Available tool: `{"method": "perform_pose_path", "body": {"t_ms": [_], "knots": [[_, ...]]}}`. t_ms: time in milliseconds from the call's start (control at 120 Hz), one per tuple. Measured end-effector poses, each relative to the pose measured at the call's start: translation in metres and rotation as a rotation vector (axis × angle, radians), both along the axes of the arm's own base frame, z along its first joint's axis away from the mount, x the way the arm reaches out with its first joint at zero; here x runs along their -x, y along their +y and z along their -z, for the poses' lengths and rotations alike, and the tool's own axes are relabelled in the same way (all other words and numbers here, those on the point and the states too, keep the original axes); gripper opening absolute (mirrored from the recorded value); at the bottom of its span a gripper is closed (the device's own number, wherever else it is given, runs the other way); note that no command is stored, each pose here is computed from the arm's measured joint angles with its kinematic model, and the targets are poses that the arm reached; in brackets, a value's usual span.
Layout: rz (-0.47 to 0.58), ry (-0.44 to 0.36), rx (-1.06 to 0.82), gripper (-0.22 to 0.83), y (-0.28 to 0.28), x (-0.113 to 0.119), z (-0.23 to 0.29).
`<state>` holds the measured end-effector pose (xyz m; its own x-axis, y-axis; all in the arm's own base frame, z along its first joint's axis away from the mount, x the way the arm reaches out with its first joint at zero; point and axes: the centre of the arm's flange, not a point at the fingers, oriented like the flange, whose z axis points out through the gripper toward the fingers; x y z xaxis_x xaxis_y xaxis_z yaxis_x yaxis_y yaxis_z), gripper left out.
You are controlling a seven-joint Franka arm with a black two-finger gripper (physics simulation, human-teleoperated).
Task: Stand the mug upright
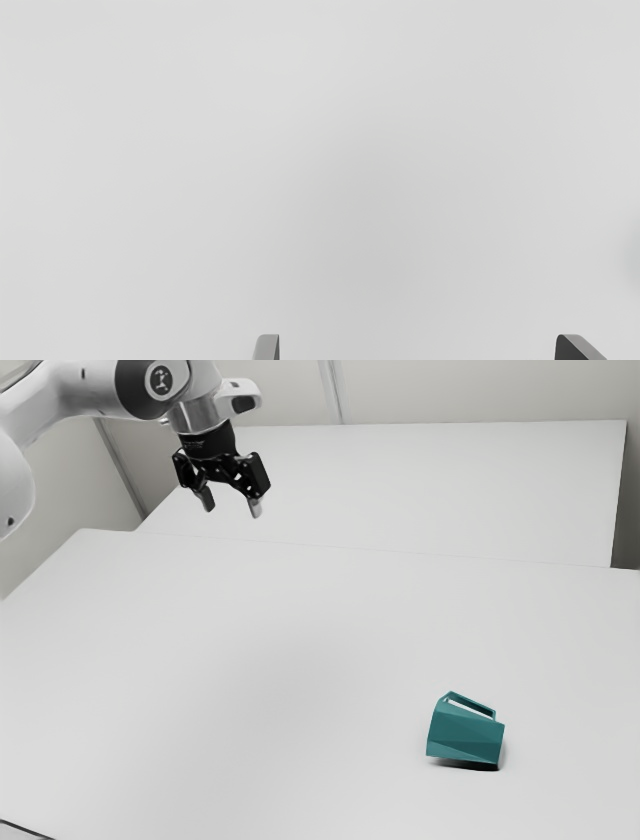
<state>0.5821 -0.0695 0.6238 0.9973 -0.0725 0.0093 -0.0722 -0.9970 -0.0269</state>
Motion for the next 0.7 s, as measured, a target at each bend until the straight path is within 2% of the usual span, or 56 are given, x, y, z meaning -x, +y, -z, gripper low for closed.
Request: {"method": "perform_pose_path", "body": {"t_ms": [300, 492, 700], "knots": [[-0.034, 0.01, 0.058, 0.62, 0.008, 0.002, -0.001], [-0.095, 0.07, 0.202, 0.62, 0.025, 0.011, 0.015], [-0.151, 0.208, 0.373, 0.62, 0.022, 0.021, 0.07]]}}
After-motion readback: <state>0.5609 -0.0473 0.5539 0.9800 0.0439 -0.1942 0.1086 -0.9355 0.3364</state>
